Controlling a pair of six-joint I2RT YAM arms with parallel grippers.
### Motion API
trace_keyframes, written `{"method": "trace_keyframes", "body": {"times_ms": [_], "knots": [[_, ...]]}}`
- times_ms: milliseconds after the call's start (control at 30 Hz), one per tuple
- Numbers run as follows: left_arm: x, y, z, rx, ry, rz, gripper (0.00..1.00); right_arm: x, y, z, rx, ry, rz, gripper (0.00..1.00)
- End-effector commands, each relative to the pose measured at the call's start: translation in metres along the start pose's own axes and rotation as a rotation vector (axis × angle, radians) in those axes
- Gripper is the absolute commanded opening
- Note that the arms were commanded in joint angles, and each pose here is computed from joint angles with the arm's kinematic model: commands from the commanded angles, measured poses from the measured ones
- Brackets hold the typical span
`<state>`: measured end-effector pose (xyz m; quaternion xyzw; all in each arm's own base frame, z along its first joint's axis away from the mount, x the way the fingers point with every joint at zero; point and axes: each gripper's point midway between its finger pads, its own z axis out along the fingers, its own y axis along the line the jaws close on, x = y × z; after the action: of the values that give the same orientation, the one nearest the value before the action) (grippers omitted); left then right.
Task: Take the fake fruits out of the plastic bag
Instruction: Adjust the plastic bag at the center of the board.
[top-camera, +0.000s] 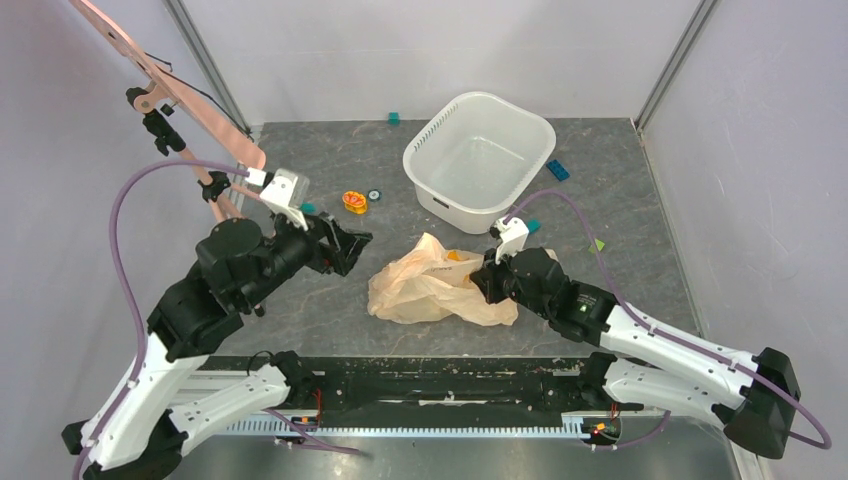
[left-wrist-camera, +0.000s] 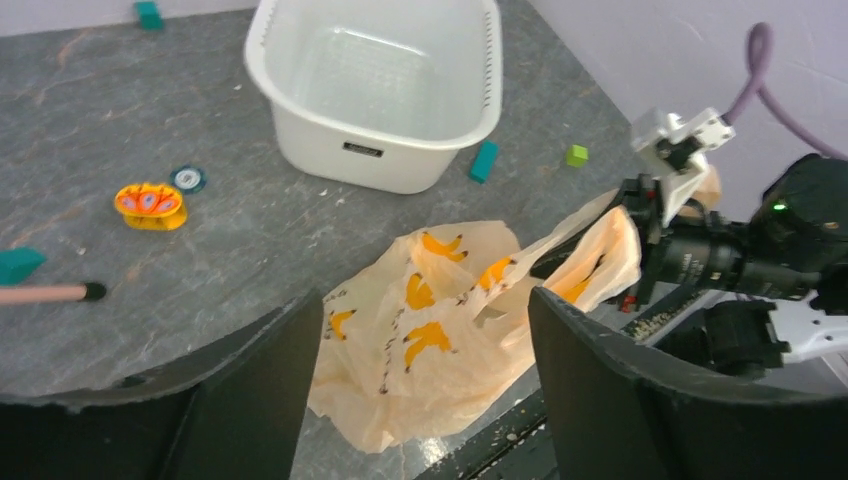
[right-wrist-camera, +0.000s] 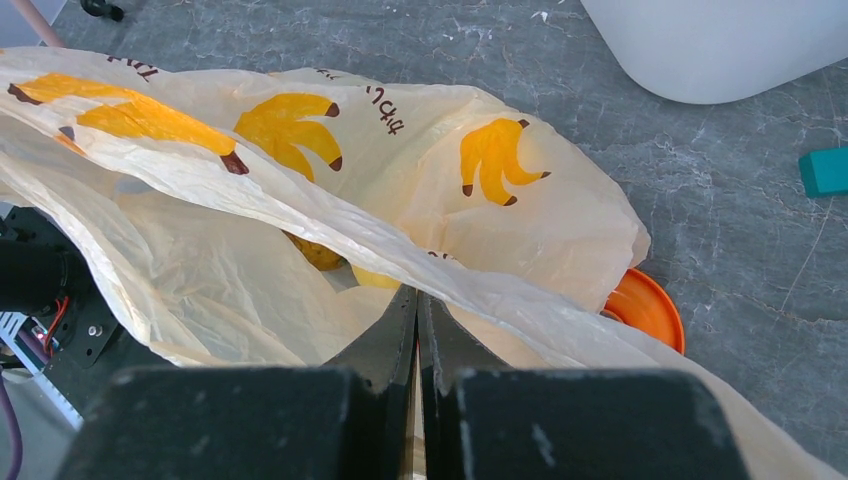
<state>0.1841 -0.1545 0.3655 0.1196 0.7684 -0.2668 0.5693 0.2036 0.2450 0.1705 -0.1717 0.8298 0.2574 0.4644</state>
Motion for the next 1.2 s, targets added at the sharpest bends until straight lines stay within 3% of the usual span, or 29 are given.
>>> {"method": "trace_keyframes", "body": {"times_ms": [0, 167, 333, 433, 567, 733, 900, 1167], "knots": [[-0.007, -0.026, 0.006, 0.099, 0.085, -0.004, 0.75, -0.013, 0.005, -0.003, -0.024, -0.052, 0.012, 0.00], [-0.030, -0.039, -0.004, 0.144, 0.034, -0.060, 0.66, -0.013, 0.007, -0.004, -0.039, -0.064, 0.026, 0.00], [-0.038, -0.071, 0.000, 0.239, 0.058, -0.094, 0.57, -0.011, 0.008, -0.003, -0.048, -0.066, 0.038, 0.00], [-0.036, -0.087, 0.010, 0.211, 0.063, -0.063, 0.52, -0.011, 0.010, -0.003, -0.056, -0.069, 0.049, 0.00], [-0.021, -0.139, 0.020, 0.235, 0.099, 0.044, 0.42, -0.009, 0.010, -0.001, -0.055, -0.064, 0.061, 0.00], [-0.003, -0.197, 0.025, 0.199, 0.099, 0.187, 0.03, -0.012, 0.011, -0.002, -0.056, -0.077, 0.082, 0.00], [0.032, -0.219, 0.045, 0.174, 0.141, 0.191, 0.02, -0.017, 0.009, -0.007, -0.050, -0.104, 0.109, 0.00], [0.078, -0.193, 0.065, 0.026, 0.249, 0.218, 0.02, -0.020, 0.007, -0.010, -0.044, -0.126, 0.136, 0.00]]}}
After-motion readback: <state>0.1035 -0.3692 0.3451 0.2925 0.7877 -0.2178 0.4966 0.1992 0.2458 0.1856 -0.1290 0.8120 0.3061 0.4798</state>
